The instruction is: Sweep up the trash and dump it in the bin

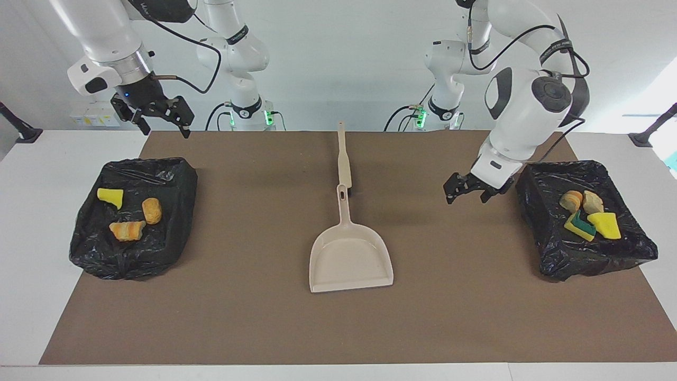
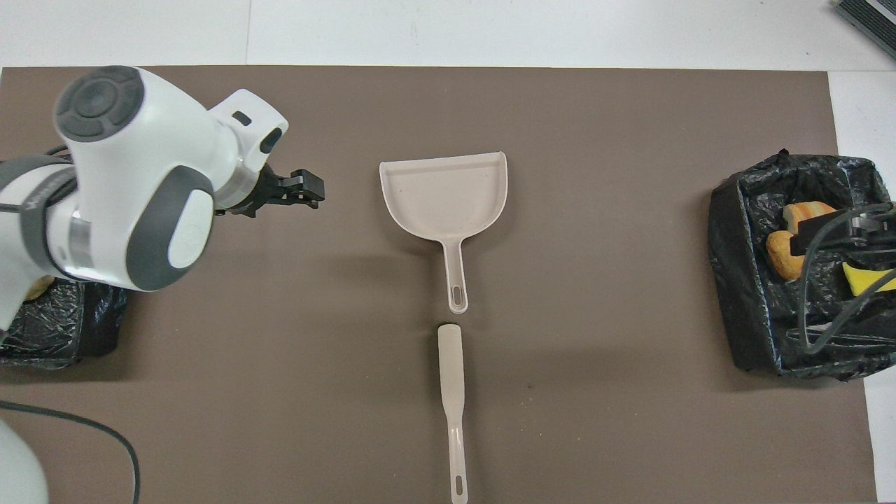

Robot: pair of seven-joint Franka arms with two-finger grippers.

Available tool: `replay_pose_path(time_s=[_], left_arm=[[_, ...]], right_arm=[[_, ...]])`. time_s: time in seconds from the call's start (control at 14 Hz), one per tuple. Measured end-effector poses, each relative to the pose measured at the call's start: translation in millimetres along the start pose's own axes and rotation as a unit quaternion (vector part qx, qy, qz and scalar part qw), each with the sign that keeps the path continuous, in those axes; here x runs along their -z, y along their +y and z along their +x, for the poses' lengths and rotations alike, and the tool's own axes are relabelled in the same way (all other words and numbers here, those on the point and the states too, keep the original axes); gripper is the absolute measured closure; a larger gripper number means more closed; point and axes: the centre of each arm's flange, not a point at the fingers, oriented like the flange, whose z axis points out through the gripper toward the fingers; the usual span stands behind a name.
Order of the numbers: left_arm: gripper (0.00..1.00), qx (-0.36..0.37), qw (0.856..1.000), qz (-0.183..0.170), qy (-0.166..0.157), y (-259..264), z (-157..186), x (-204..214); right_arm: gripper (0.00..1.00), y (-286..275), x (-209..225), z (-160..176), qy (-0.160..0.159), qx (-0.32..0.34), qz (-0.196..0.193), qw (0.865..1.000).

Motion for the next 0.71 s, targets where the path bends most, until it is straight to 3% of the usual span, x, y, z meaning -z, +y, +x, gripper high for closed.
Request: replay_pose_path(time_s=[0.29,0.71], left_arm=[[0.00,-0.008,0.998,0.059,-0.005,-38,-14,32],[0.00,0.001,0.998,0.066,0.007,-57,-36,79]], right_arm=[[0.00,0,0,0,0.000,0.000,0.000,1.000],[0.00,0,0,0,0.000,0.000,0.000,1.000]])
